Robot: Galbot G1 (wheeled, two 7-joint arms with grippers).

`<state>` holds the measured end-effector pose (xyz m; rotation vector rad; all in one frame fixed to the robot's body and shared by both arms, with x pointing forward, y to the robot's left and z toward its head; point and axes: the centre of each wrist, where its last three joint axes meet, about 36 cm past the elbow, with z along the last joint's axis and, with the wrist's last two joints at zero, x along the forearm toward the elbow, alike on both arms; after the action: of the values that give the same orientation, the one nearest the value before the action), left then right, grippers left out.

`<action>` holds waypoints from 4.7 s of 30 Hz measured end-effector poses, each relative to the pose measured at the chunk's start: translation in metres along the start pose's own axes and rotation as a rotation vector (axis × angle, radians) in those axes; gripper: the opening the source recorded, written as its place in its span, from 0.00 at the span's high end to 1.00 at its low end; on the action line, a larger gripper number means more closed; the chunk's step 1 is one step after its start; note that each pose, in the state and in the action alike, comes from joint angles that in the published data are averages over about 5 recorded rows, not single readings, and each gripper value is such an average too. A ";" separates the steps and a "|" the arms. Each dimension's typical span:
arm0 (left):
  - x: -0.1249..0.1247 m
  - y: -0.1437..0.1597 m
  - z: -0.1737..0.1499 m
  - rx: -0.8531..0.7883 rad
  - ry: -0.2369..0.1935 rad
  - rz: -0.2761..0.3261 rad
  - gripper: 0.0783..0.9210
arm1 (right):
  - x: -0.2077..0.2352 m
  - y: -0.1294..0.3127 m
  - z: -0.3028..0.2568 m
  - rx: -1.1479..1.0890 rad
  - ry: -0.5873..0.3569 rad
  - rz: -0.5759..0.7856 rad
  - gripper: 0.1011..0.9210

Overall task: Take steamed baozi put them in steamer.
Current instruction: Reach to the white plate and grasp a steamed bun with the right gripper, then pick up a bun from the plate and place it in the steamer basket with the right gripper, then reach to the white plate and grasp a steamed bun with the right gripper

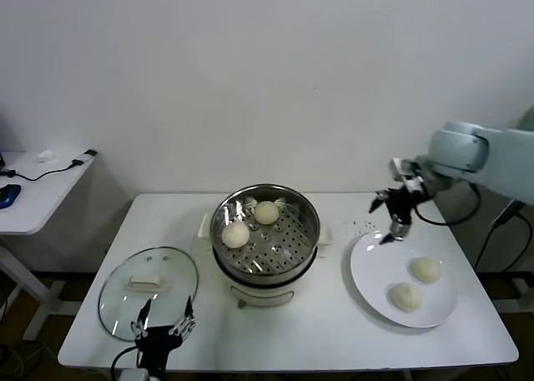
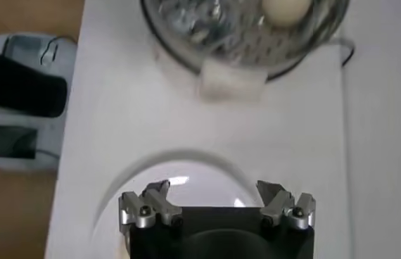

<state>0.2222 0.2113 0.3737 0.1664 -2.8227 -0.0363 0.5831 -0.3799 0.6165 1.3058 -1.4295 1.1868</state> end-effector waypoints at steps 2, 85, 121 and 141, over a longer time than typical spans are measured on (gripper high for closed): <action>0.000 0.000 0.000 0.000 -0.002 -0.002 0.12 | -0.013 0.009 0.014 -0.015 0.010 -0.015 0.12; 0.011 -0.001 -0.001 -0.034 -0.011 -0.028 0.12 | 0.086 -0.065 -0.209 0.841 -0.065 0.073 0.25; 0.009 0.006 0.002 -0.039 -0.002 -0.052 0.12 | -0.106 -0.038 -0.355 1.474 -0.086 -0.186 0.23; 0.010 0.007 -0.003 -0.035 -0.017 -0.052 0.12 | -0.005 -0.100 -0.299 1.267 -0.066 -0.108 0.12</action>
<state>0.2130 0.2166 0.3798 0.2322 -2.8326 -0.0991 0.6796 -0.0864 0.6807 2.1864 -0.5073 2.0913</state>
